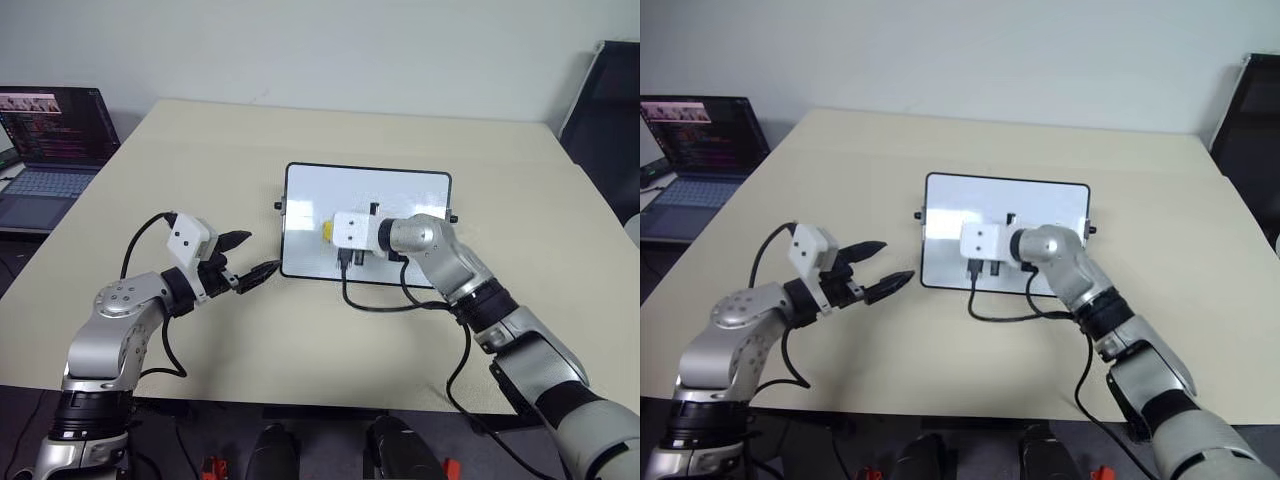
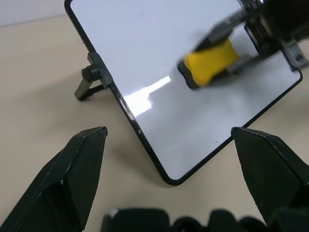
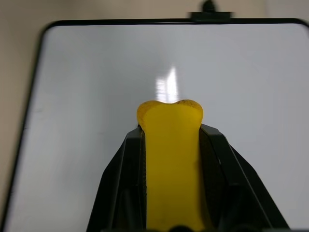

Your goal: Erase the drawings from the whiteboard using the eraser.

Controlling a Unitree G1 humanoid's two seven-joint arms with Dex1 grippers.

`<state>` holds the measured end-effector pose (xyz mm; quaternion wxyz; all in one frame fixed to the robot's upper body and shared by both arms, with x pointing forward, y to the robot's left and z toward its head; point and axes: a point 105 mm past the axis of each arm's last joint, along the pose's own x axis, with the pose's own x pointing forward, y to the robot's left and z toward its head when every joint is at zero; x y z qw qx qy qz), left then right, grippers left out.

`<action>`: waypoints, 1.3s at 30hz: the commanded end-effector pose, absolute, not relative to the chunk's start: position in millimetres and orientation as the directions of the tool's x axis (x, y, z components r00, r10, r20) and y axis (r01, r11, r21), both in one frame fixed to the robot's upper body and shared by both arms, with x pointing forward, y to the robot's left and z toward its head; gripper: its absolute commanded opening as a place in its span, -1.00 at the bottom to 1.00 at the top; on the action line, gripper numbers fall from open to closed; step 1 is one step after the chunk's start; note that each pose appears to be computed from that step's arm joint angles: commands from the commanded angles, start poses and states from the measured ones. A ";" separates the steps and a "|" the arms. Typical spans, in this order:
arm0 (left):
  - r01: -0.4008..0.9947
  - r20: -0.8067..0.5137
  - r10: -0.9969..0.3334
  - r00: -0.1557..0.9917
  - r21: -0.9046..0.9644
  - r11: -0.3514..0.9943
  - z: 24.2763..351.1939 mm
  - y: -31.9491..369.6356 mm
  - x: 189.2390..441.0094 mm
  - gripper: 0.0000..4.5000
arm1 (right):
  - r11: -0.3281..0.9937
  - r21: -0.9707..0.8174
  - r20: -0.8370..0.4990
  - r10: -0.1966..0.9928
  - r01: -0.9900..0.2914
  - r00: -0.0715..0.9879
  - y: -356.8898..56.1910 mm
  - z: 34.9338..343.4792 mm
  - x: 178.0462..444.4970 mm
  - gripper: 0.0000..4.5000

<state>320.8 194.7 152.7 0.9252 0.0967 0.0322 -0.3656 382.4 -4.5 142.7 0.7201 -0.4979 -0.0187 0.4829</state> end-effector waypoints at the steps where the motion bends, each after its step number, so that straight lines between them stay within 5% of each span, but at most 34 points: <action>1: 0.692 -0.088 -0.690 0.719 0.194 0.696 168.4 189.8 319.2 1.00 | 0.142 -0.745 -0.445 0.623 -0.652 0.644 -28.7 137.5 402.4 -0.50; 5: 0.696 -0.088 -0.694 0.715 0.193 0.692 168.2 188.9 319.0 1.00 | 0.310 -0.799 -0.274 0.574 -0.515 0.772 -41.4 171.3 425.5 -0.50; 9: 0.699 -0.085 -0.698 0.711 0.192 0.689 168.4 188.0 319.2 1.00 | 0.323 -0.798 -0.276 0.555 -0.509 0.785 -52.7 172.8 429.3 -0.50; 16: 0.717 -0.064 -0.719 0.692 0.182 0.673 169.6 182.0 318.9 1.00 | 0.221 -0.684 -0.413 0.667 -0.695 0.620 -39.4 141.6 388.9 -0.50; 22: 0.815 -0.075 -0.817 0.572 0.167 0.555 169.9 165.0 300.8 1.00 | 0.367 -0.668 -0.273 0.689 -0.648 0.672 -47.9 167.6 375.7 -0.50; 25: 0.836 -0.079 -0.840 0.537 0.184 0.517 173.3 159.4 300.2 1.00 | 0.557 -0.559 -0.107 0.686 -0.614 0.719 -57.2 197.9 365.5 -0.50; 30: 0.881 -0.093 -0.893 0.440 0.239 0.409 181.0 133.8 302.8 1.00 | 0.800 -0.321 0.000 0.534 -0.506 0.845 -112.5 209.8 325.9 -0.50; 39: 0.951 -0.177 -0.956 0.233 0.249 0.186 167.4 93.3 308.2 1.00 | 0.961 -0.156 -0.152 0.205 -0.228 0.967 -180.1 162.5 270.5 -0.50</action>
